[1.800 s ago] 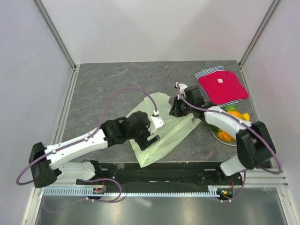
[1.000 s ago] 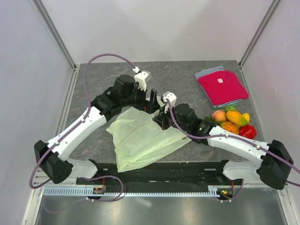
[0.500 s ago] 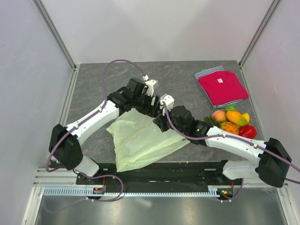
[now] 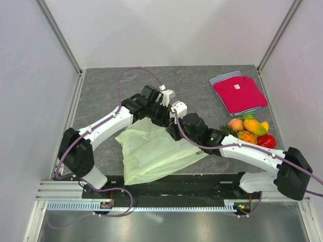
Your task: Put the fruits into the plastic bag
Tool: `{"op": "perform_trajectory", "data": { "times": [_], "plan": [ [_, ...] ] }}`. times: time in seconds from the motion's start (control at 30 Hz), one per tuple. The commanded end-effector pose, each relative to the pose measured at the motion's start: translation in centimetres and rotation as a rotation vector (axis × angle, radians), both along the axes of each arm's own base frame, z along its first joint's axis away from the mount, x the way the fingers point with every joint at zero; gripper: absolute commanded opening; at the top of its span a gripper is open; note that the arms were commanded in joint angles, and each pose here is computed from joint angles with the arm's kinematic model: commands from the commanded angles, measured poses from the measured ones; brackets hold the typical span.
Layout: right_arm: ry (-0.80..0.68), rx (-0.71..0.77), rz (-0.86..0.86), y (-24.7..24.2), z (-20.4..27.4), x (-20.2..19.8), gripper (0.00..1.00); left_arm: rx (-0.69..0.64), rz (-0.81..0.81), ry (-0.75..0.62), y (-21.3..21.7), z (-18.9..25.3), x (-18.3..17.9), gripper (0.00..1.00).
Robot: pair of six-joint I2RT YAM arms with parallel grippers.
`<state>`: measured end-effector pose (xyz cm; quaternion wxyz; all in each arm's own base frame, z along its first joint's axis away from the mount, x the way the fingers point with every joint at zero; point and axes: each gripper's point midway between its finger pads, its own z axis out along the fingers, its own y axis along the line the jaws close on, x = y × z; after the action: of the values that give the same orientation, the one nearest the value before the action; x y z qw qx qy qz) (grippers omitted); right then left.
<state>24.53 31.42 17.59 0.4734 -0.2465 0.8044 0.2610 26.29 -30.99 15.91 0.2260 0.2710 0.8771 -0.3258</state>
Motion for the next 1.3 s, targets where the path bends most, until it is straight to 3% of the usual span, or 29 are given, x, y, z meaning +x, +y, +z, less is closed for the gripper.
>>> {"op": "perform_trajectory", "data": {
  "times": [0.0, 0.03, 0.07, 0.17, 0.23, 0.4, 0.63, 1.03, 1.27],
  "plan": [
    [-0.12, 0.081, -0.07, -1.3, 7.5, 1.0, 0.37, -0.077, -0.008, -0.266, 0.7, 7.3, 1.8, 0.01],
    [-0.131, 0.09, -0.078, -1.7, 8.4, 0.9, 0.45, -0.093, -0.009, -0.32, 0.8, 8.5, 2.1, 0.01],
    [-0.147, 0.102, -0.082, -2.1, 9.5, 0.7, 0.59, -0.118, -0.016, -0.382, 1.1, 10.3, 1.9, 0.02],
    [-0.212, 0.169, -0.101, -3.9, 14.2, 0.1, 0.76, -0.165, -0.09, -0.517, 1.4, 13.4, 1.1, 0.01],
    [-0.235, 0.208, -0.127, -5.4, 16.9, 0.1, 0.82, -0.18, -0.175, -0.611, 1.4, 14.7, 0.5, 0.01],
    [-0.167, 0.191, -0.16, -7.6, 17.6, 1.9, 0.85, -0.283, -0.274, -0.758, 2.1, 18.4, -2.5, 0.02],
    [-0.123, 0.174, -0.151, -9.4, 16.0, 1.7, 0.94, -0.303, -0.241, -0.853, 4.4, 19.9, -2.2, 0.02],
    [0.07, 0.184, -0.068, -8.0, 7.3, -0.7, 0.95, -0.366, -0.201, -0.819, 5.5, 19.3, -1.5, 0.02],
    [0.096, 0.114, -0.146, -7.8, 2.3, 2.0, 0.96, -0.385, -0.221, -0.812, 5.5, 19.1, -1.9, 0.02]
  ]
}}
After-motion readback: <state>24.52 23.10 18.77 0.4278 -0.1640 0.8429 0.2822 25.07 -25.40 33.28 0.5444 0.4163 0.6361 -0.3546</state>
